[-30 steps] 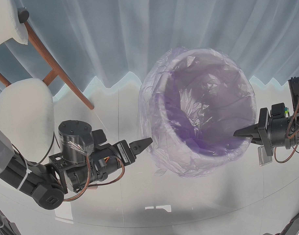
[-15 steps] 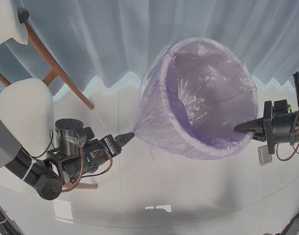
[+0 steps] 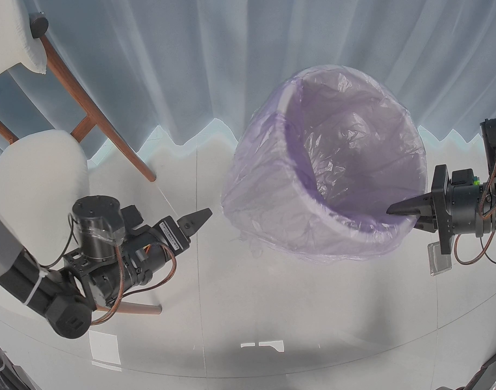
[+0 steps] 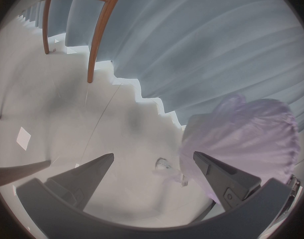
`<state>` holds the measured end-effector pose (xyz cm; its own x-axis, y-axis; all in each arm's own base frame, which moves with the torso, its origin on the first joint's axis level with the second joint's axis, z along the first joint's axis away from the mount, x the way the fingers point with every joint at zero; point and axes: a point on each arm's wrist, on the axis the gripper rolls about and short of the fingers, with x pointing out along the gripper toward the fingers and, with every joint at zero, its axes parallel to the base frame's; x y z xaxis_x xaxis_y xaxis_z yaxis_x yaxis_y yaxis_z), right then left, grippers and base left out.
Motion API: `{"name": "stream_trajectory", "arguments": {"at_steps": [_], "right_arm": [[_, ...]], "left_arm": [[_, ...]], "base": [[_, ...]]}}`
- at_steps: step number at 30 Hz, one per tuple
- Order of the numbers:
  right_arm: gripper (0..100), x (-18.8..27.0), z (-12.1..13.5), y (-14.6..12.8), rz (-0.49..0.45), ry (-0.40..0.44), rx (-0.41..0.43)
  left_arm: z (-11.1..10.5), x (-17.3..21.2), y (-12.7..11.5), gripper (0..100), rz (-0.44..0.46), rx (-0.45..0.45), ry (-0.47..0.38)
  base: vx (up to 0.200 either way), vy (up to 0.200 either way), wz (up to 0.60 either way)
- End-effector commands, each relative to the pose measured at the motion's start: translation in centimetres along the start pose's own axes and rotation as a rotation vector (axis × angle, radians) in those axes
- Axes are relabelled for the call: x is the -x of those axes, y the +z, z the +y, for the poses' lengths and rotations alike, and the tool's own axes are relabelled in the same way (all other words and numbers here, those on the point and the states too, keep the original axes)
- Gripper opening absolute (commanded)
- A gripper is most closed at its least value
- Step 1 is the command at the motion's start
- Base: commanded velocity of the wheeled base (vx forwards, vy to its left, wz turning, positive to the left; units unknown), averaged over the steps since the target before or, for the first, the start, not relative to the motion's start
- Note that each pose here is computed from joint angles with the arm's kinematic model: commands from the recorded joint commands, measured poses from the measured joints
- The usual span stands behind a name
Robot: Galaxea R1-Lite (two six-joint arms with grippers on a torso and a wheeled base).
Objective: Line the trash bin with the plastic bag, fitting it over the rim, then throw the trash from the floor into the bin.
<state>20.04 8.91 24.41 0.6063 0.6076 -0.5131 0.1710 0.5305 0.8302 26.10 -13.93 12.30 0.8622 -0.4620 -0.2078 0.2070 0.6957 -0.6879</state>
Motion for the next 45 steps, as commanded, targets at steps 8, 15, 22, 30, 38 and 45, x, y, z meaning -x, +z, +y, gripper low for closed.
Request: {"name": "stream_trajectory", "arguments": {"at_steps": [8, 15, 22, 30, 38, 45], "right_arm": [[0, -3.0, 0.1, 3.0, -0.059, 0.006, -0.249], [0, -4.0, -0.5, 3.2, -0.072, -0.039, -0.205], [0, -5.3, -2.6, 3.4, -0.15, -0.196, 0.01], [0, -5.8, -3.6, 1.9, -0.116, -0.284, 0.306], [0, -6.9, -4.3, 1.6, -0.09, -0.352, 0.427], [0, -7.7, -4.5, 1.3, -0.069, -0.377, 0.485]], "left_arm": [[-2.5, 6.7, -2.9, 100, 0.117, -0.035, -0.137], [-4.1, 5.4, -1.0, 100, 0.032, -0.019, -0.189], [-5.5, 4.7, 0.4, 100, -0.008, -0.032, -0.204], [-8.0, 3.0, 1.3, 100, 0.112, -0.14, -0.139], [-9.7, 1.7, -1.2, 100, 0.259, -0.266, -0.133], [-10.6, 0.5, -5.5, 100, 0.386, -0.321, -0.113]], "base": [[0.0, 0.0, 0.0], [0.0, 0.0, 0.0], [0.0, 0.0, 0.0], [0.0, 0.0, 0.0], [0.0, 0.0, 0.0], [0.0, 0.0, 0.0]]}}
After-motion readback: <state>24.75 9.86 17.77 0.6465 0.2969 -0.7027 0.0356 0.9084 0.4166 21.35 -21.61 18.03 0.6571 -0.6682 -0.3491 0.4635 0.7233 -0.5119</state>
